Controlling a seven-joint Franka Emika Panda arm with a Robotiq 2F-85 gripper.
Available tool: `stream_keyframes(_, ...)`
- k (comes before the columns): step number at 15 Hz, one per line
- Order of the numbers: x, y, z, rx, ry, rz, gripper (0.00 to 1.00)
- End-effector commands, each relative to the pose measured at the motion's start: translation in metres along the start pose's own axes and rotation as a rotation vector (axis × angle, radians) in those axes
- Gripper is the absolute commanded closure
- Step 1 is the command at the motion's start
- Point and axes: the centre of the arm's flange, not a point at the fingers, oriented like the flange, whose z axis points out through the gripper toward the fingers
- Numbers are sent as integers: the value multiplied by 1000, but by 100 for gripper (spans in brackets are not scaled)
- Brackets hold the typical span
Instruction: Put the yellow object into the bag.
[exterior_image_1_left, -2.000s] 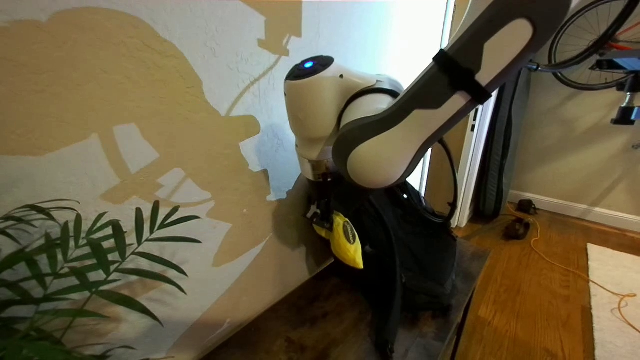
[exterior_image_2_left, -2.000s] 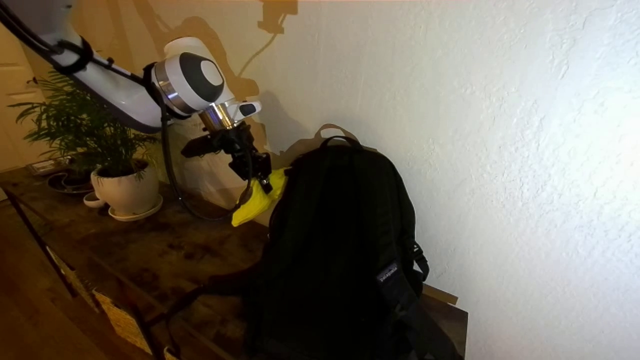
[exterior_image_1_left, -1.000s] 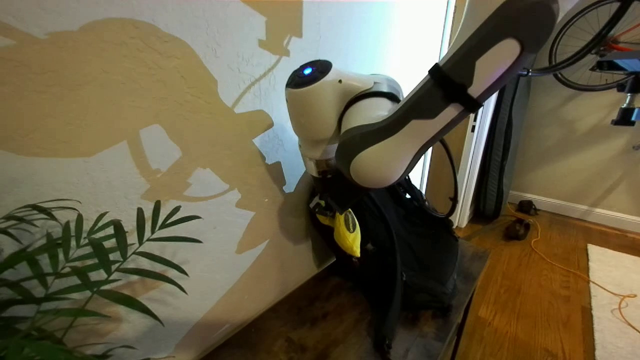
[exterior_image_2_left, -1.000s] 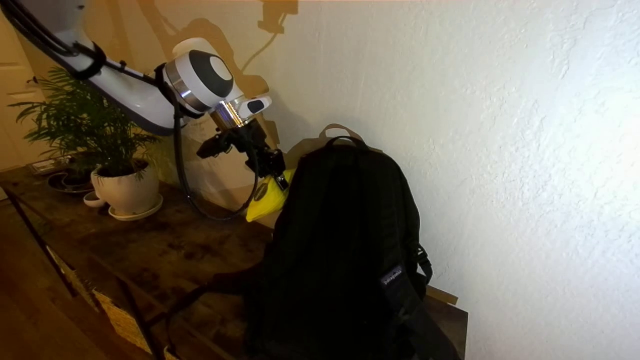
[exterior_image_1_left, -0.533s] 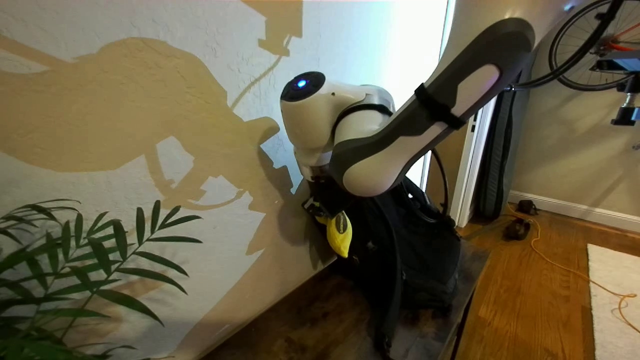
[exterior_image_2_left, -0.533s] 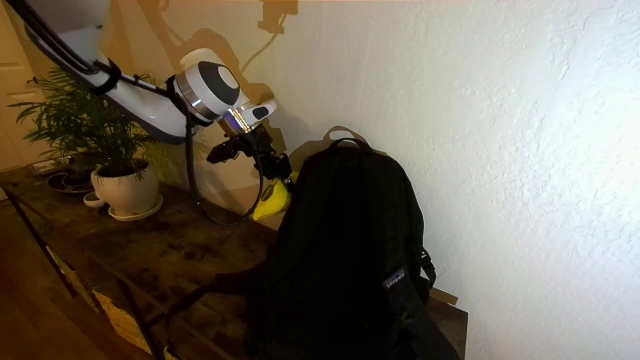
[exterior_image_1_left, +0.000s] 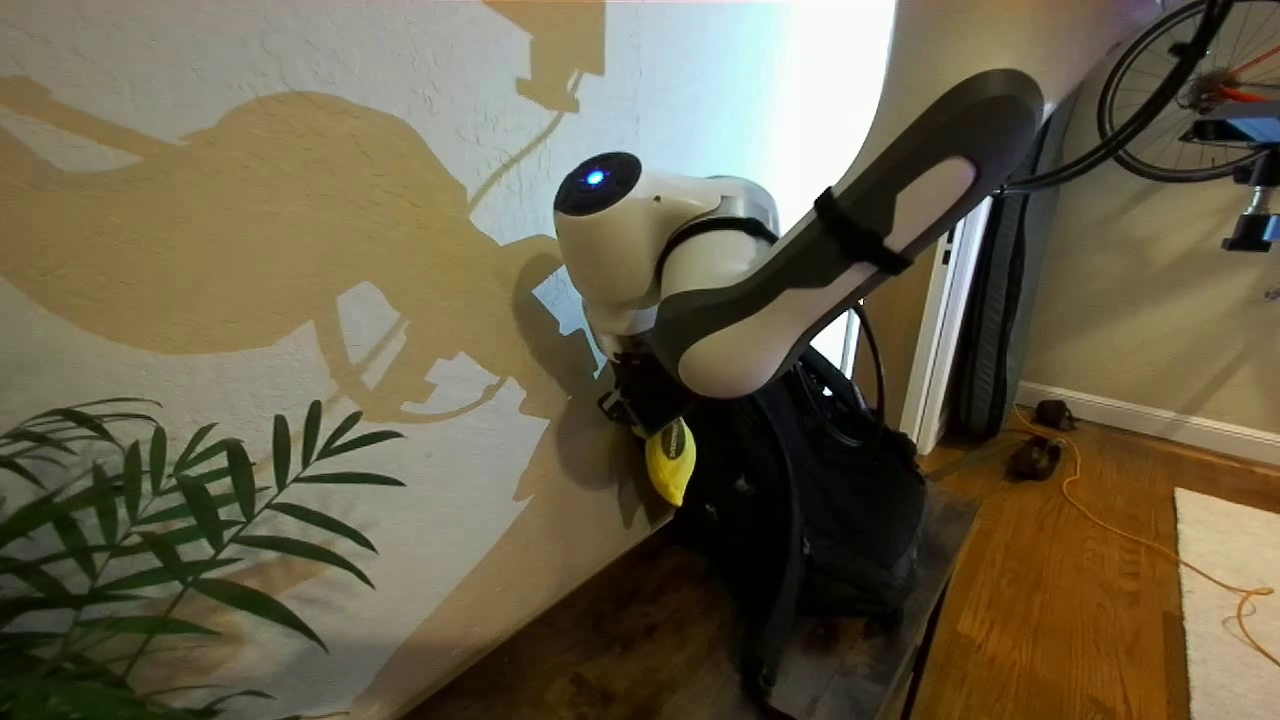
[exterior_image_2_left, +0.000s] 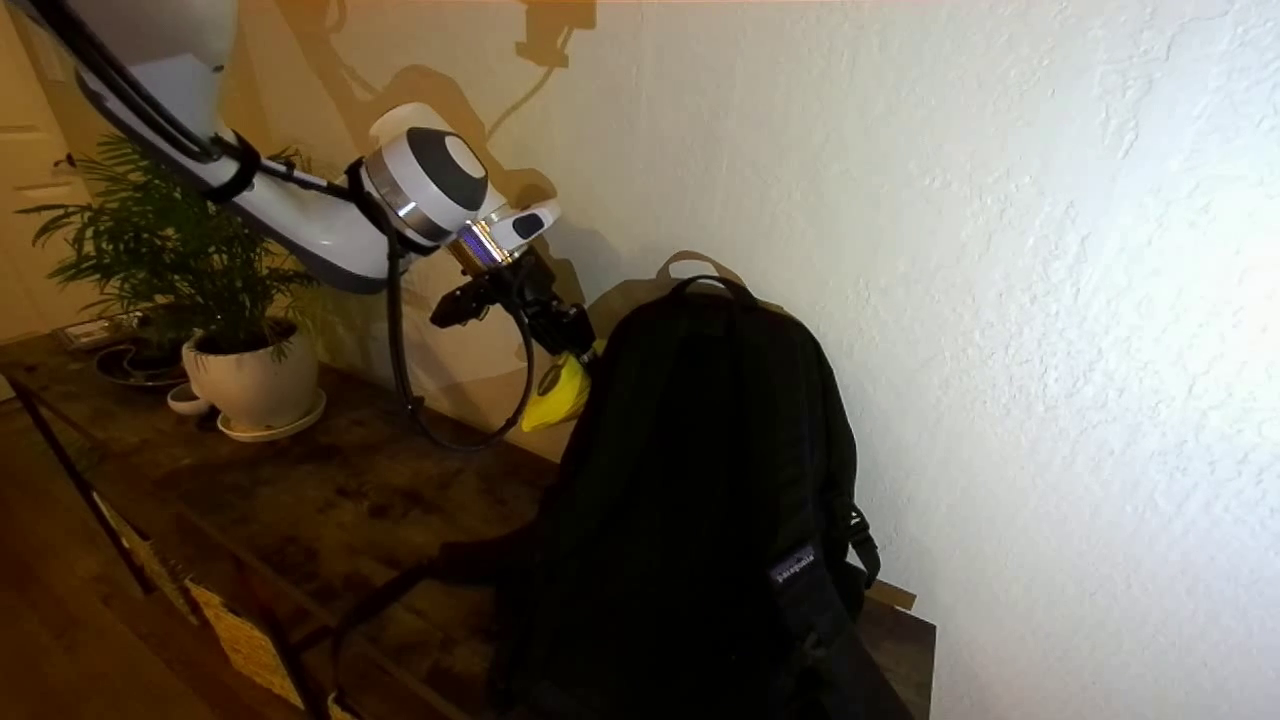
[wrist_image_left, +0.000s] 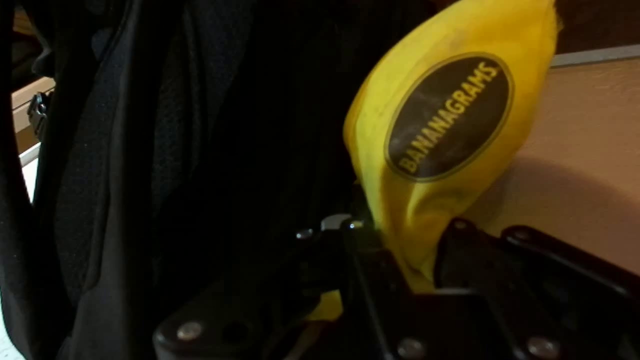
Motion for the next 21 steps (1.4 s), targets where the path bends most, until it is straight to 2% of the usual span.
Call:
stream_keyframes(1,27,4,-8,-82,121,-4,93)
stream_keyframes(5,25,0,-8,-156,179,-15,93)
stream_keyframes(9,21,1,0,-219,187,-28,93)
stream_keyframes(12,22,13,8,-229,163,76,93)
stream_keyframes(16,17,34,25,-190,93,231,93)
stream_keyframes(21,12,56,45,-181,41,345,93)
